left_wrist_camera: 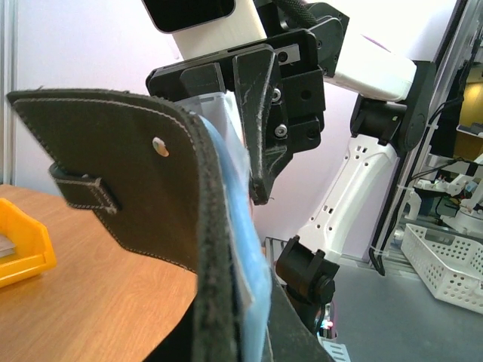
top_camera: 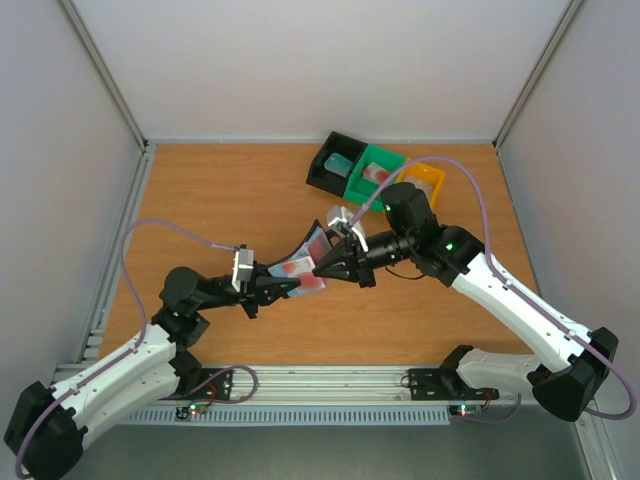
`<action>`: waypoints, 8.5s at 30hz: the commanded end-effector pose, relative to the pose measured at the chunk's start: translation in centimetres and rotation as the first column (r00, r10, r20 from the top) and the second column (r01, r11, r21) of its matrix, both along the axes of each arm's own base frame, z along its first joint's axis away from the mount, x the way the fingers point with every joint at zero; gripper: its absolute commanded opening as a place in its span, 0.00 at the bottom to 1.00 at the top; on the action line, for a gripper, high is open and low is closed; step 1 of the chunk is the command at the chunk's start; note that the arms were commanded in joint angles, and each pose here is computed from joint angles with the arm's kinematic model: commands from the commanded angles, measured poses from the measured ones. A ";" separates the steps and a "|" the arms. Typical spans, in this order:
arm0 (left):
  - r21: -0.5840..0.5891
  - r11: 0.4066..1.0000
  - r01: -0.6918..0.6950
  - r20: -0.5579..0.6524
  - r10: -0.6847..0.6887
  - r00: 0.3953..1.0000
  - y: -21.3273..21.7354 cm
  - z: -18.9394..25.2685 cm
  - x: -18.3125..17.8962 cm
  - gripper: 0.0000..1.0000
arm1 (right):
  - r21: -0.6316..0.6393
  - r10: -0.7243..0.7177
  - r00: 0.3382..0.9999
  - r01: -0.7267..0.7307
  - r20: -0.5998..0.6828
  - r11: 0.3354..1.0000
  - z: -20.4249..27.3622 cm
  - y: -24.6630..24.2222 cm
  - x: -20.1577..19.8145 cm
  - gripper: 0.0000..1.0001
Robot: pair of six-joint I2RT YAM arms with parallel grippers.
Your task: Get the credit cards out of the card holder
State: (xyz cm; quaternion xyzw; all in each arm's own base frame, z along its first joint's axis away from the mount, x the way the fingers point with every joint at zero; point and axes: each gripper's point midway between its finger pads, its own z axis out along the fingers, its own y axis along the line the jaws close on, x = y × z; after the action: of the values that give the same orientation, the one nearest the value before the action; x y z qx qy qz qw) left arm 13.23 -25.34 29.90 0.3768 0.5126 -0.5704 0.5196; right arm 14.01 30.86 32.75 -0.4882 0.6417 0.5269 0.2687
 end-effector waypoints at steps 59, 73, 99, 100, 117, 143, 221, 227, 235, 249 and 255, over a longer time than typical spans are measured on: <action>-0.060 0.998 -0.004 0.110 0.011 0.994 0.6 1.8 -0.9 0.00 | 0.005 -0.151 0.988 0.151 0.019 0.988 1.0 -5.5 1.3 0.01; -0.055 0.998 0.003 0.074 0.001 0.997 0.3 1.4 -0.7 0.08 | 0.032 -0.082 0.996 0.083 -0.040 0.996 0.6 -2.0 1.8 0.01; -0.074 0.997 -0.032 0.050 0.036 0.998 0.6 1.6 -0.2 0.00 | 0.076 0.052 0.995 -0.046 -0.083 0.996 1.0 -1.8 0.0 0.20; -0.075 0.997 -0.030 0.055 0.034 0.998 0.6 1.7 -0.3 0.00 | 0.073 0.050 0.995 -0.043 -0.088 0.996 0.9 -1.7 0.1 0.21; -0.080 0.996 -0.031 0.070 0.037 0.997 0.6 1.8 -0.3 0.00 | 0.075 -0.004 0.995 0.012 -0.101 0.997 -1.0 -1.9 0.5 0.01; -0.027 0.983 -0.184 -0.078 0.181 0.980 1.3 -0.5 2.3 0.00 | -0.100 -0.208 0.974 0.216 0.085 0.971 0.5 -6.6 2.1 0.01; 0.404 0.900 0.165 0.014 -0.186 0.982 0.6 -3.6 0.7 0.67 | -0.628 0.205 0.943 0.005 0.262 0.778 -5.8 0.8 -0.6 0.01; 0.382 0.915 0.134 -0.045 -0.126 0.991 0.3 -2.9 1.6 0.01 | -0.594 0.207 0.935 0.005 0.288 0.805 -5.0 0.6 -1.1 0.01; 0.316 0.948 -0.042 -0.340 0.155 0.928 0.5 -2.5 6.4 0.00 | -0.449 0.029 0.781 0.328 0.624 0.831 -2.6 -1.1 3.8 0.41; 0.158 0.740 -0.654 -0.965 0.257 0.058 11.4 -3.5 16.0 0.00 | 0.202 -0.195 -0.051 0.235 0.979 0.951 4.2 3.3 7.0 0.68; 0.109 0.760 -0.641 -0.981 0.186 0.054 11.1 -2.8 15.5 0.00 | 0.146 -0.131 -0.086 0.190 0.988 0.971 2.3 7.2 8.5 0.68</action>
State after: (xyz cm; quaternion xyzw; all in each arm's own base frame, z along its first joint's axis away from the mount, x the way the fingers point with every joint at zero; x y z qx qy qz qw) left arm 28.90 -14.52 26.43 -0.2875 0.7189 -0.5496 0.3138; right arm 22.04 35.86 30.75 -0.6657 0.3824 -0.0108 0.6407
